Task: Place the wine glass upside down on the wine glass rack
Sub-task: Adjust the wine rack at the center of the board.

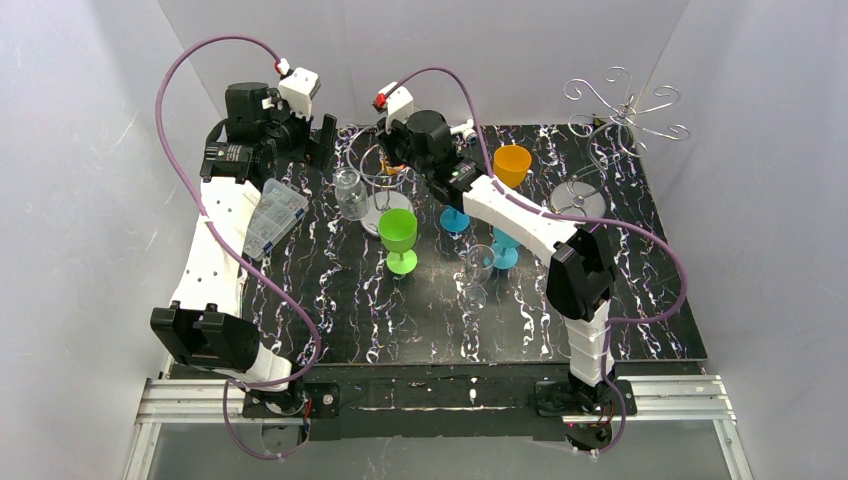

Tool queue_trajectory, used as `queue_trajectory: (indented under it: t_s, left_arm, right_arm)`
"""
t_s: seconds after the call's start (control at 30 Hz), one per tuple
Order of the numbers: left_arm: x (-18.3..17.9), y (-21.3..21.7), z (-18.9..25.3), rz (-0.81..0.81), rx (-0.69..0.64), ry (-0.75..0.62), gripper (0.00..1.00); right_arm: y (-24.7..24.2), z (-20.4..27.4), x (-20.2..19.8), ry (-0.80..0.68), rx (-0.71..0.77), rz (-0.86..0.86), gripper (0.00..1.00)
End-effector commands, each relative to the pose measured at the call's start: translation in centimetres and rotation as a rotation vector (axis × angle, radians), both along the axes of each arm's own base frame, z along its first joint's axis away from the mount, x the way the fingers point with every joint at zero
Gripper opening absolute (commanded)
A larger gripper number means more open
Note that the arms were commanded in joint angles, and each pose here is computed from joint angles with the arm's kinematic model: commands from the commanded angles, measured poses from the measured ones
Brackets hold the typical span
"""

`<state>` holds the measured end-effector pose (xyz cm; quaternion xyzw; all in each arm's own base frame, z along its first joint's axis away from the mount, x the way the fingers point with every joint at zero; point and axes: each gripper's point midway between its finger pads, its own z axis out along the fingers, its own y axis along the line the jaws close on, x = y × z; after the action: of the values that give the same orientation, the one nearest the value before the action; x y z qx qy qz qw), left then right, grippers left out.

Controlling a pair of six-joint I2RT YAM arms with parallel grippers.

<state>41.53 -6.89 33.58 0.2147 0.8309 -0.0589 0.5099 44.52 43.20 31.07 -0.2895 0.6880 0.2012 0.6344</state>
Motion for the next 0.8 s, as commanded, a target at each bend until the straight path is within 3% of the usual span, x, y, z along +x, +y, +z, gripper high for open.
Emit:
queue_trajectory:
  t_s: [0.0, 0.07, 0.2, 0.57, 0.63, 0.77]
  left_arm:
    - [-1.0, -0.2, 1.8, -0.008, -0.018, -0.048, 0.98]
    - [-1.0, -0.2, 1.7, -0.005, -0.023, -0.044, 0.98]
    - [-1.1, -0.2, 1.6, -0.007, -0.029, -0.040, 0.98]
    - [-1.0, -0.3, 1.9, -0.007, -0.033, -0.048, 0.98]
    - [-1.0, -0.3, 1.9, -0.009, -0.033, -0.048, 0.98]
    - [-1.1, -0.4, 2.0, -0.011, -0.036, -0.049, 0.98]
  right_arm:
    - [-4.4, 16.4, -1.6, -0.320, 0.283, -0.070, 0.19]
    - [-4.8, 15.7, -1.6, -0.312, 0.277, -0.085, 0.20]
    - [-6.4, 15.7, -1.5, -0.338, 0.276, -0.139, 0.01]
    - [-6.2, 15.5, -1.3, -0.335, 0.255, -0.128, 0.03]
    - [-6.1, 15.1, -1.3, -0.328, 0.251, -0.124, 0.06]
    - [-6.1, 14.9, -1.5, -0.312, 0.246, -0.120, 0.32]
